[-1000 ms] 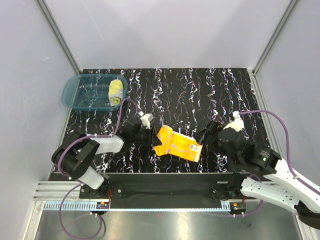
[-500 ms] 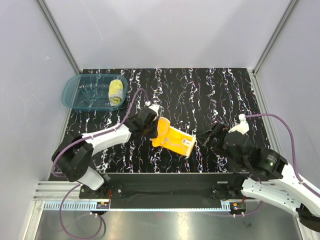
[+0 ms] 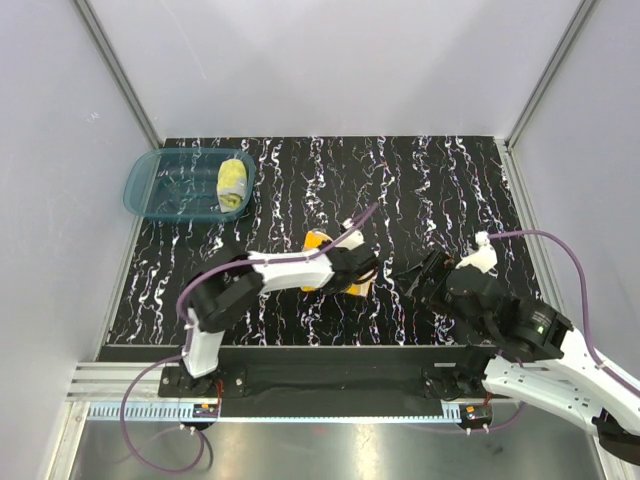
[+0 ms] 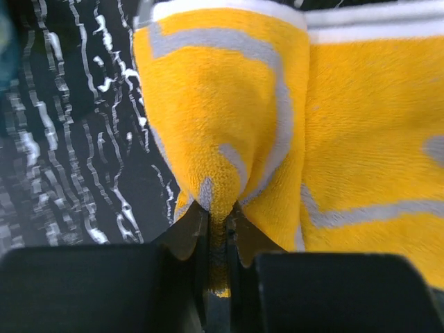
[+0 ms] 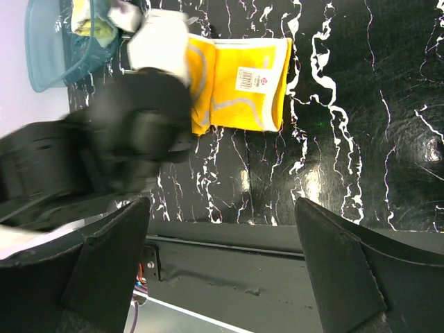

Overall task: Roll the towels
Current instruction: Roll the towel

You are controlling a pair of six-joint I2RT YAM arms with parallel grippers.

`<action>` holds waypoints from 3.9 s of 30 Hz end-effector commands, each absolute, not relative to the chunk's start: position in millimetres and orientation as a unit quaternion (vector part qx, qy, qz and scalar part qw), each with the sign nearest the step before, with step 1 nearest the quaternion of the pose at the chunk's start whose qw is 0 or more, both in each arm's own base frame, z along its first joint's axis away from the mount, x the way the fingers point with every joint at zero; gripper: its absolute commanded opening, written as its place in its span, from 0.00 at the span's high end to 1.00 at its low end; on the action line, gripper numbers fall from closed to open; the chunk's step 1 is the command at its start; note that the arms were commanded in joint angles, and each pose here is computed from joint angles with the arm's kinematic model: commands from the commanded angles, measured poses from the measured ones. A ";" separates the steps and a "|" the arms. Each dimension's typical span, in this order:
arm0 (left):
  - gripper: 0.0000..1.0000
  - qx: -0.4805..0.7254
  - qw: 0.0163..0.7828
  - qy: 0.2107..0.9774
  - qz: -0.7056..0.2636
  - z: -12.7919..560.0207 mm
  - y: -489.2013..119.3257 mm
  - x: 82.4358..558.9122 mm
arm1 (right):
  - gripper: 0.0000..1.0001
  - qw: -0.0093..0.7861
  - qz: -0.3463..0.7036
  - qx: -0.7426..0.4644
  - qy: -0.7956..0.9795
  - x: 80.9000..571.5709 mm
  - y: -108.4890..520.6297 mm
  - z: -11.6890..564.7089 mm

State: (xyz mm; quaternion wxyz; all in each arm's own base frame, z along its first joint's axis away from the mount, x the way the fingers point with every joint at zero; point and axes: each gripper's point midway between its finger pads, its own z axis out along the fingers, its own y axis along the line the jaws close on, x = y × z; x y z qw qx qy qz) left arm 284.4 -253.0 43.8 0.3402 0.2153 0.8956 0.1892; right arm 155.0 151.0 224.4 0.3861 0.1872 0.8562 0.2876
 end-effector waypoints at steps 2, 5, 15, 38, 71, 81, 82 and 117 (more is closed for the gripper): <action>1.00 0.221 0.372 0.852 0.297 60.0 -244.1 298.4 | 0.08 0.392 0.296 0.198 0.848 154.8 145.8 228.9; 1.00 0.227 0.394 0.829 0.324 70.0 -256.2 303.0 | 0.08 0.393 0.304 0.198 0.845 152.2 144.1 230.9; 0.90 0.293 0.406 0.793 0.347 59.6 -292.5 284.8 | 0.08 0.406 0.308 0.199 0.837 148.3 132.4 241.0; 0.19 0.310 0.423 0.822 0.221 96.6 -328.9 258.6 | 0.05 0.474 0.296 0.216 0.801 146.9 88.2 301.5; 0.12 0.024 0.280 0.842 -0.460 71.9 -258.1 291.4 | 0.04 0.441 0.280 0.196 0.830 170.0 138.8 273.1; 0.16 0.023 0.268 0.829 -0.490 65.4 -269.8 294.8 | 0.04 0.439 0.272 0.195 0.834 169.8 137.6 266.4; 0.20 0.024 0.265 0.829 -0.492 64.3 -270.7 293.9 | 0.04 0.438 0.271 0.195 0.835 169.4 137.0 265.5; 1.00 0.305 0.363 0.843 0.254 88.6 -297.9 291.9 | 0.04 0.446 0.285 0.239 0.814 134.9 76.6 261.7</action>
